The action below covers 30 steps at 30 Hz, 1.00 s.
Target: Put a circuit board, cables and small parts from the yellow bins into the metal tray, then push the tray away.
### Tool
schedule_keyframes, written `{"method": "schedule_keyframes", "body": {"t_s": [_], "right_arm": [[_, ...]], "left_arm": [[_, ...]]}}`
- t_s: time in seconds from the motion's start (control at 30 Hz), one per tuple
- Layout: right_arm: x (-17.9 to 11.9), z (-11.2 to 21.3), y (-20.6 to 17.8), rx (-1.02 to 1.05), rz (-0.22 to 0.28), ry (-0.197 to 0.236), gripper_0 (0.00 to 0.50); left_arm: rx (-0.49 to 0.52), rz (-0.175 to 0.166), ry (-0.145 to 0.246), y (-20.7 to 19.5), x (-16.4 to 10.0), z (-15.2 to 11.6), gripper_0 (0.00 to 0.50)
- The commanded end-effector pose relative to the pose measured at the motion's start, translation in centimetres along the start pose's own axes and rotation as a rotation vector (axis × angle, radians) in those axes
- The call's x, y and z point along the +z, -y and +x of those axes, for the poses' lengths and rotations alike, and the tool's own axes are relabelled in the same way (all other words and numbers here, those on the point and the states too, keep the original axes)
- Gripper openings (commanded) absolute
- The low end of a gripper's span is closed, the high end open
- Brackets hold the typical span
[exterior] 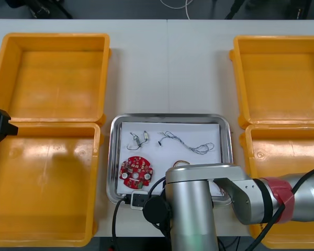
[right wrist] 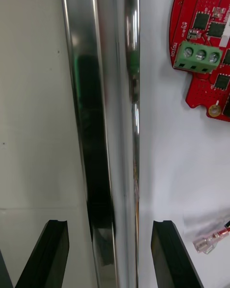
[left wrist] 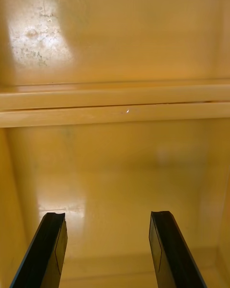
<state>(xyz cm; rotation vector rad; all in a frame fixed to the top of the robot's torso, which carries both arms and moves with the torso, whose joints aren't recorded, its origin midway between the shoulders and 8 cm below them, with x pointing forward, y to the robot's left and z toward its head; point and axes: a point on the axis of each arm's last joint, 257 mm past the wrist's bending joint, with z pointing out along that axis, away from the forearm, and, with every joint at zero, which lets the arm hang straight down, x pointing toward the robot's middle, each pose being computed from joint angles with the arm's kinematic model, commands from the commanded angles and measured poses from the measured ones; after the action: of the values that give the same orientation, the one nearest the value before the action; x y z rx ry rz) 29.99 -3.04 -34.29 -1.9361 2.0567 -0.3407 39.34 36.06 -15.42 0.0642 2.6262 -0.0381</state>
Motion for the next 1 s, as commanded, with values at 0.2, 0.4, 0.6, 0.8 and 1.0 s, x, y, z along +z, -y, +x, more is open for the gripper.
{"method": "schedule_keyframes", "body": {"t_s": [0.2, 0.4, 0.6, 0.8, 1.0], "right_arm": [[0.2, -2.0, -1.6, -0.027, -0.013, 0.035, 0.5], [0.2, -1.8, -1.5, -0.022, -0.014, 0.032, 0.278], [0.3, -1.6, -1.5, -0.017, -0.015, 0.028, 0.084], [0.3, -1.5, -1.0, -0.02, 0.001, 0.028, 0.035], [0.3, -1.4, -0.4, -0.025, 0.018, 0.029, 0.0]], "left_arm": [[0.101, -0.059, 0.014, -1.7, -1.3, -0.2, 0.5], [0.101, -0.059, 0.014, -1.7, -1.3, -0.2, 0.5], [0.101, -0.059, 0.014, -1.7, -1.3, -0.2, 0.5], [0.101, -0.059, 0.014, -1.7, -1.3, -0.2, 0.5], [0.101, -0.059, 0.014, -1.7, -1.3, -0.2, 0.5]]}}
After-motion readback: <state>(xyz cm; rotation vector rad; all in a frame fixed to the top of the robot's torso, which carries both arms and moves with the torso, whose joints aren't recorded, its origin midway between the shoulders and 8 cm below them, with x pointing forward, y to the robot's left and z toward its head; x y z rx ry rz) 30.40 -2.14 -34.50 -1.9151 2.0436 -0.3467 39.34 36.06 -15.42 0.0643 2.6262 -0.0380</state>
